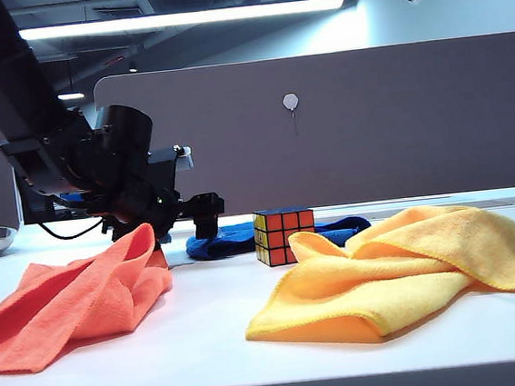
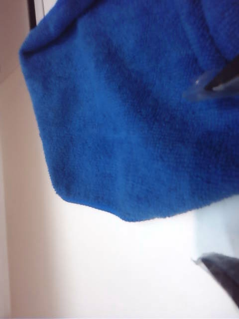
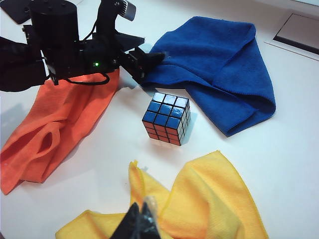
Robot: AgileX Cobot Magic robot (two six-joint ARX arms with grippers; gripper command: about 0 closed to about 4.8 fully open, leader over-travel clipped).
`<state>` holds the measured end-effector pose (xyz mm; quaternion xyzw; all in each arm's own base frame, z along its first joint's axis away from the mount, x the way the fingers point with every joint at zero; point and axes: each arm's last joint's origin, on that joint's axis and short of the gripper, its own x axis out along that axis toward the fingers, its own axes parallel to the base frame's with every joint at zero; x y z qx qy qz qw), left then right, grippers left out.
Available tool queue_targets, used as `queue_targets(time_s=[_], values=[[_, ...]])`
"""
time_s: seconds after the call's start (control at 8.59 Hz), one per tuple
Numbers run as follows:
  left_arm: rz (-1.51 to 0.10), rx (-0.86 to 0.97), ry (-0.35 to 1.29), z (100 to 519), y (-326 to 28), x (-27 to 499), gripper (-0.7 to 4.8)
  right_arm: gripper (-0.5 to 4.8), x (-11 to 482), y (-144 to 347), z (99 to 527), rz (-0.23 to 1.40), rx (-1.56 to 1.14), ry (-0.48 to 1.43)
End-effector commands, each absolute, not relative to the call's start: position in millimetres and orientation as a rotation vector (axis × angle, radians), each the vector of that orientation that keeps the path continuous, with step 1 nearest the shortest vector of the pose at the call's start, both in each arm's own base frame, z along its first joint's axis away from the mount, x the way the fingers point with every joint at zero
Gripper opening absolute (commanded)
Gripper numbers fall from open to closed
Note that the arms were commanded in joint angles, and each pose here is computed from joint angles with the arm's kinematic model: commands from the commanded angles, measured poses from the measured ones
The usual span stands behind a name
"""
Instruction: Pick up a rag that is the same color as the top surface of the Rubik's Cube and cover the cube with it.
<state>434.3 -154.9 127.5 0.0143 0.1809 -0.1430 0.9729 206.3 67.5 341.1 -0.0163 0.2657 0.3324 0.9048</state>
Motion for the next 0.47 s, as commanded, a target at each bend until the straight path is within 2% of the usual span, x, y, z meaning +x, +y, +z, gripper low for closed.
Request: queue_targets(time_s=[0.12, 0.23, 0.35, 0.47], values=[[-0.285, 0.037, 0.417, 129.4, -157.5, 440.1, 3.71, -0.01, 206.3, 67.7, 343.3, 0.691, -0.037, 0.530], [-0.285, 0.044, 0.453, 126.3, -157.0, 438.6, 1.67, -0.01, 206.2, 67.7, 343.4, 0.691, -0.037, 0.530], [-0.336, 0.037, 0.482, 125.1, -158.1, 437.6, -0.06, -0.01, 206.2, 67.7, 343.4, 0.691, -0.037, 0.530], [-0.400, 0.015, 0.440, 131.0, -160.5, 438.5, -0.06, -0.01, 206.3, 67.7, 343.3, 0.691, -0.037, 0.530]])
